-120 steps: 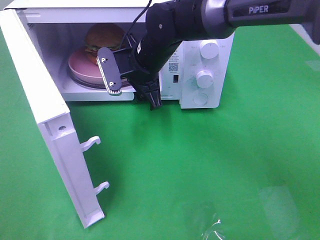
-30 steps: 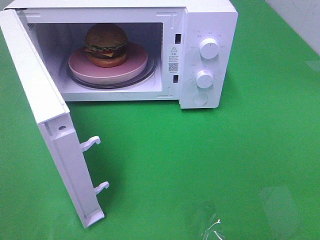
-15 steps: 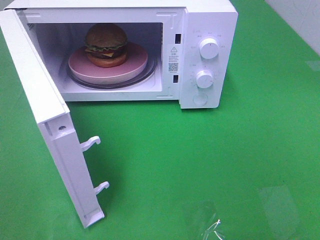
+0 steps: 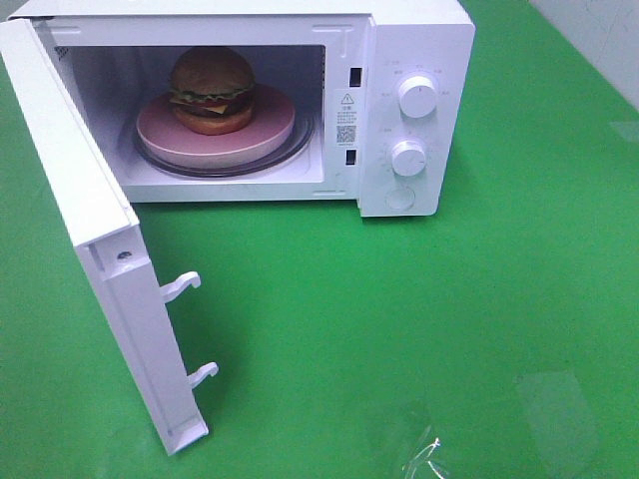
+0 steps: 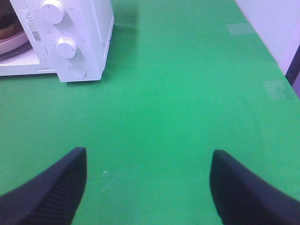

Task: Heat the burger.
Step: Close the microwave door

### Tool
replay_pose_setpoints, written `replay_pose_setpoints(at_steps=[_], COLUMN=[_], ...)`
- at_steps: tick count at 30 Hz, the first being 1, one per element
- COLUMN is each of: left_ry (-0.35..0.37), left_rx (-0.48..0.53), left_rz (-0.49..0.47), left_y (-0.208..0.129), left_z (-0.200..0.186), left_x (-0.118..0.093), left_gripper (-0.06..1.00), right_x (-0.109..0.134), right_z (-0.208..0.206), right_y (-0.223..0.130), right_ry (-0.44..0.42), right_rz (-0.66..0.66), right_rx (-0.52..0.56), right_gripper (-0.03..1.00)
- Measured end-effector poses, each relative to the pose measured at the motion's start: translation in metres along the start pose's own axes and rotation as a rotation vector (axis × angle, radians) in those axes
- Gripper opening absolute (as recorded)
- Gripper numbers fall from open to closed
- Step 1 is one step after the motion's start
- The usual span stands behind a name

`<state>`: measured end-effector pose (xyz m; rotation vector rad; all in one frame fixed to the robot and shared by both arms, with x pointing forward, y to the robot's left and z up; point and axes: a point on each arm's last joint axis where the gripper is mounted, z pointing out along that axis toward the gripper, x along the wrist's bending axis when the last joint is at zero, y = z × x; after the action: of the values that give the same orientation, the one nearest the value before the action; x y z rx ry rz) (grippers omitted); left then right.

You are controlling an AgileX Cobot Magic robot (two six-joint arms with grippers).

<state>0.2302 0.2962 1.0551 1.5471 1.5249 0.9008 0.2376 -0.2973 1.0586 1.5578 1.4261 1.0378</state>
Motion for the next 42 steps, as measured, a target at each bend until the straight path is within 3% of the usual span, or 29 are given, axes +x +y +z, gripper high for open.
replay_pose_setpoints(at_steps=[42], left_ry=[0.0], left_rx=[0.0], left_rz=[0.0], left_y=[0.0], left_z=[0.0], left_x=[0.0], left_gripper=[0.98], right_x=[0.0], right_z=[0.0], right_y=[0.0001], right_ry=[0.0], right_rz=[0.0], right_rx=[-0.001], right_gripper=[0.71])
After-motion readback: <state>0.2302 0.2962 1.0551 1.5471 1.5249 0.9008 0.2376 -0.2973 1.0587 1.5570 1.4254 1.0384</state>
